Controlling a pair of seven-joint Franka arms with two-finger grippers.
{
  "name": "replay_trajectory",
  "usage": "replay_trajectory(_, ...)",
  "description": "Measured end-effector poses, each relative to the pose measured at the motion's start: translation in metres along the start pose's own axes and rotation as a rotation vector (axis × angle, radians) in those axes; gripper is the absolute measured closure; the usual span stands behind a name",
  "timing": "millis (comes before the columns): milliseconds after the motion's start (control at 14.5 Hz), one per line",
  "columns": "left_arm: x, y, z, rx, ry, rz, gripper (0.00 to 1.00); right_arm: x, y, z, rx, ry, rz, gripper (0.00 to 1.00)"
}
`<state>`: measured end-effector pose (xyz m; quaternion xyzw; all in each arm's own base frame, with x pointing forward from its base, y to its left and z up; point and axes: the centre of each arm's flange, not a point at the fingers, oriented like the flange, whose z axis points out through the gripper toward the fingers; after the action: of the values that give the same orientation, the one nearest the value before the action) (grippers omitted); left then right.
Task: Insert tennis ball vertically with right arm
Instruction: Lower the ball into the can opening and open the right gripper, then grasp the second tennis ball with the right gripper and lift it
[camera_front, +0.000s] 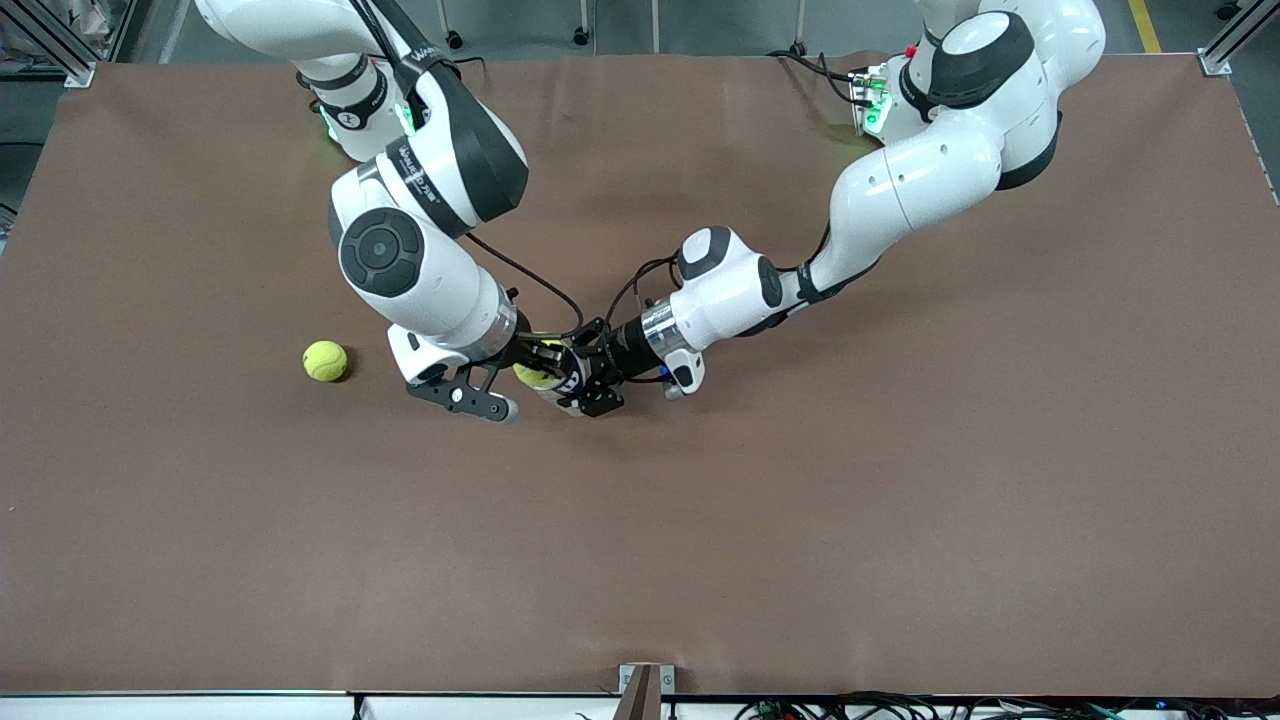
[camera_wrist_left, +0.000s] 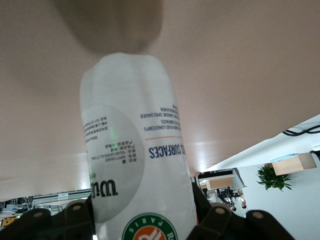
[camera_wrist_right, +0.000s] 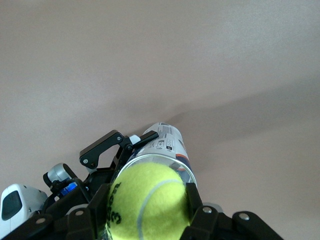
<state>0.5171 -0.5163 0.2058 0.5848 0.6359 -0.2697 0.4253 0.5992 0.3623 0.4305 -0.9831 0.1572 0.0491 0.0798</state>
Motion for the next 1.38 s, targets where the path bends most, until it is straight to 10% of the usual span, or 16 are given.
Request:
replay_trajectory(346,0.0,0.0,0.0,0.0,0.0,0.001,0.32,0.001,0.001,0.0,-0.001,0.001,0.002,0.35)
replay_trajectory(691,-0.001,-0.002,0.001,0.004,-0.001,0.009,0.32,0.0,0.0,0.0,-0.002,0.003,-0.001,0.0)
replay_trajectory(1106,-0.001,-0.005,0.003,0.008,-0.001,0.01,0.32,0.028,0.028,-0.01,-0.058,0.039,-0.019,0.0)
replay_trajectory(1383,-0.001,-0.005,0.003,0.008,-0.002,0.012,0.29,0.088,0.135,-0.035,-0.161,-0.077,-0.13,0.0)
